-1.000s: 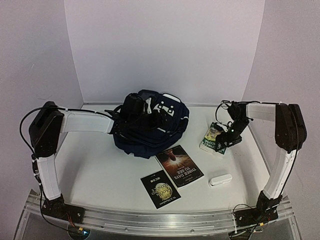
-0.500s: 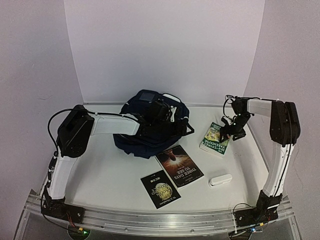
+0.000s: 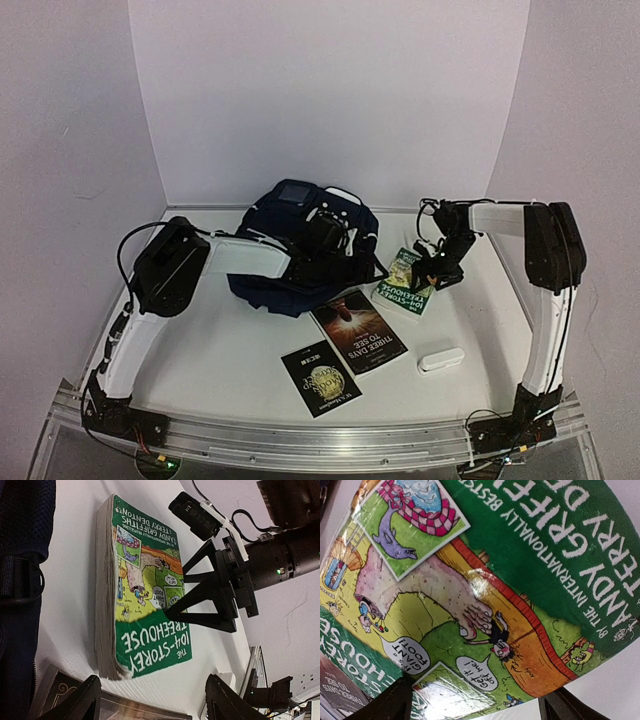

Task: Pack the student bag
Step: Pick up the book from the center of the board.

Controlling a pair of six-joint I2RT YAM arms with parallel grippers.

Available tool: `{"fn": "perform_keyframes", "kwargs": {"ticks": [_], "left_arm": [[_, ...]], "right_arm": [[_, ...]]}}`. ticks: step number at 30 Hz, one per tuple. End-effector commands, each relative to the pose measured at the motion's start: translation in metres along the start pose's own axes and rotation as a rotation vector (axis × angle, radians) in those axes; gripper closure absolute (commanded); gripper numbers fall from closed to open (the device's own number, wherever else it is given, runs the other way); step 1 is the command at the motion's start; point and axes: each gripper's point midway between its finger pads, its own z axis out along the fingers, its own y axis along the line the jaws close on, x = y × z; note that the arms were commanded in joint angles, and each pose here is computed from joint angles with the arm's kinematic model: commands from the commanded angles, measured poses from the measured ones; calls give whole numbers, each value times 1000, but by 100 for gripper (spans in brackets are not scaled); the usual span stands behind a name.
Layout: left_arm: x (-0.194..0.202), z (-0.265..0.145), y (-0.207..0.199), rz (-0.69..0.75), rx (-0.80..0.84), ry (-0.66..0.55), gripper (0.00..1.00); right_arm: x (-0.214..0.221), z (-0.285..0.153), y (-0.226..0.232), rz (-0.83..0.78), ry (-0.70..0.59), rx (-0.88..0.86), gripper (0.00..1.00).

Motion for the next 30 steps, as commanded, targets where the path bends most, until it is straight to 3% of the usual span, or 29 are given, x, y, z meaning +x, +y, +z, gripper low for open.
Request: {"fn": "perform_keyframes", "kwargs": {"ticks": [1, 8, 19, 23, 27, 30], "left_arm": [[0, 19, 3, -33, 14, 16, 32], [14, 43, 7, -60, 56, 66, 49], [-2, 31, -49, 68, 212, 11, 81], [-1, 38, -52, 52, 244, 23, 82], [5, 49, -43, 10, 253, 41, 64], [8, 54, -39, -17, 265, 45, 67]], "right_arm": [[11, 14, 15, 41, 34, -76, 13], [12, 15, 27, 47, 30, -125, 14], [12, 15, 36, 60, 26, -171, 14], [11, 12, 38, 59, 18, -179, 14], [12, 10, 39, 60, 17, -185, 14], [11, 9, 39, 58, 13, -185, 15]]}}
